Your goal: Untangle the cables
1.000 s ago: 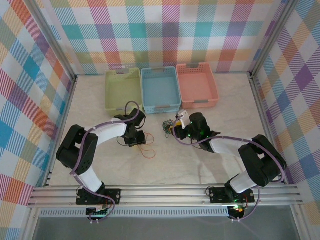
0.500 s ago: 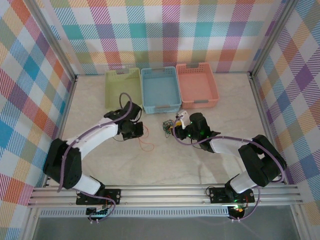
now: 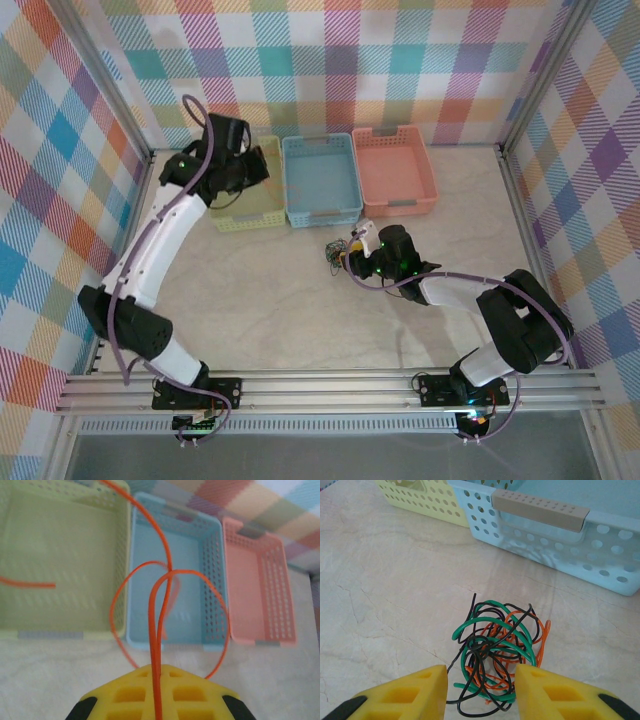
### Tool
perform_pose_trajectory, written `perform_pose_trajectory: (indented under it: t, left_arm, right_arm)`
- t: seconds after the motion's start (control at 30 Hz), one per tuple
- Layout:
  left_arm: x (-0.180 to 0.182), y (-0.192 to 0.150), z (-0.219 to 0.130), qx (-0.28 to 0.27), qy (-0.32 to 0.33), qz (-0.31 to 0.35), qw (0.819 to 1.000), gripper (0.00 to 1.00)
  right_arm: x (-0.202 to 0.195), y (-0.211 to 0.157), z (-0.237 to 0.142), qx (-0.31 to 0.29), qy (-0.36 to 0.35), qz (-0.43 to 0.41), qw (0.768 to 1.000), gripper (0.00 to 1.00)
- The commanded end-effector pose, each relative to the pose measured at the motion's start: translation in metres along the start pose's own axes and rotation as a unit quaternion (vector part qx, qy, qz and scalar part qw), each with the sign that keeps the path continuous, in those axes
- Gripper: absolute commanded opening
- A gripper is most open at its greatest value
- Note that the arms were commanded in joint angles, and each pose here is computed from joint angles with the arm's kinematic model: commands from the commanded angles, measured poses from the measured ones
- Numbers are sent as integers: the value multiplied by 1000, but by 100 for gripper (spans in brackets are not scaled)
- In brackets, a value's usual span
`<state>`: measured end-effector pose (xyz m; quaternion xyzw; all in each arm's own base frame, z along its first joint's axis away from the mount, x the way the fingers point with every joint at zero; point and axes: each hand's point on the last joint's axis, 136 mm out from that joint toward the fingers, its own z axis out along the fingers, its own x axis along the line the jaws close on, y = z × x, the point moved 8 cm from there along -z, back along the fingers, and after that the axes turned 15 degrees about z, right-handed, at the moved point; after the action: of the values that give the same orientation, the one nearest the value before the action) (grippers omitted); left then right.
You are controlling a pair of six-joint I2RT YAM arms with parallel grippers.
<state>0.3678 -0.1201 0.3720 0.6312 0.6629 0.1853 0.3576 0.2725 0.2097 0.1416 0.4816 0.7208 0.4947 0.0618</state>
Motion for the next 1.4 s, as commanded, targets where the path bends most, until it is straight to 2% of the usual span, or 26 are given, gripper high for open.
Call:
perform_pose_trajectory:
  t: [0.0, 0.13, 0.27, 0.4, 0.57, 0.73, 1.03, 1.07, 1.1, 1.13, 1.23, 1.3, 1.37]
  left_arm:
    - [29, 12, 33, 21, 31, -23, 999, 0]
    - [46, 30, 82, 25, 39, -44, 998, 0]
    - [48, 47, 131, 46, 41, -26, 998, 0]
    - [58, 43, 177, 80, 56, -17, 995, 0]
    - [83, 20, 223, 119, 89, -19, 989, 0]
    - [102, 5, 239, 146, 108, -23, 983, 0]
    - [113, -6, 231, 172, 141, 4, 975, 1]
    - [113, -7, 231, 177, 144, 5, 974, 11]
    - [113, -11, 232, 186, 142, 6, 972, 25]
    - [112, -12, 231, 189, 139, 6, 972, 32]
    - [108, -8, 219, 180, 136, 8, 974, 47]
    - [100, 1, 197, 154, 121, -2, 981, 55]
    - [89, 15, 169, 119, 93, -12, 988, 58]
  right_arm:
    - [5, 5, 4, 0, 12, -11, 1000, 41]
    - [5, 5, 4, 2, 13, -11, 1000, 41]
    - [4, 5, 4, 1, 12, -12, 1000, 41]
    - [4, 5, 4, 1, 12, -11, 1000, 41]
    - [5, 5, 4, 4, 14, -11, 1000, 41]
    - [5, 5, 3, 1, 14, -12, 1000, 41]
    - [5, 5, 2, 0, 14, -12, 1000, 41]
    - [5, 5, 2, 1, 14, -11, 1000, 41]
    - [5, 5, 2, 0, 13, -11, 1000, 41]
    - [5, 5, 2, -1, 13, -12, 1000, 41]
    - [6, 6, 1, -5, 13, -12, 1000, 41]
    - [6, 6, 0, -6, 17, -12, 1000, 41]
    - [6, 6, 1, -5, 16, -11, 1000, 41]
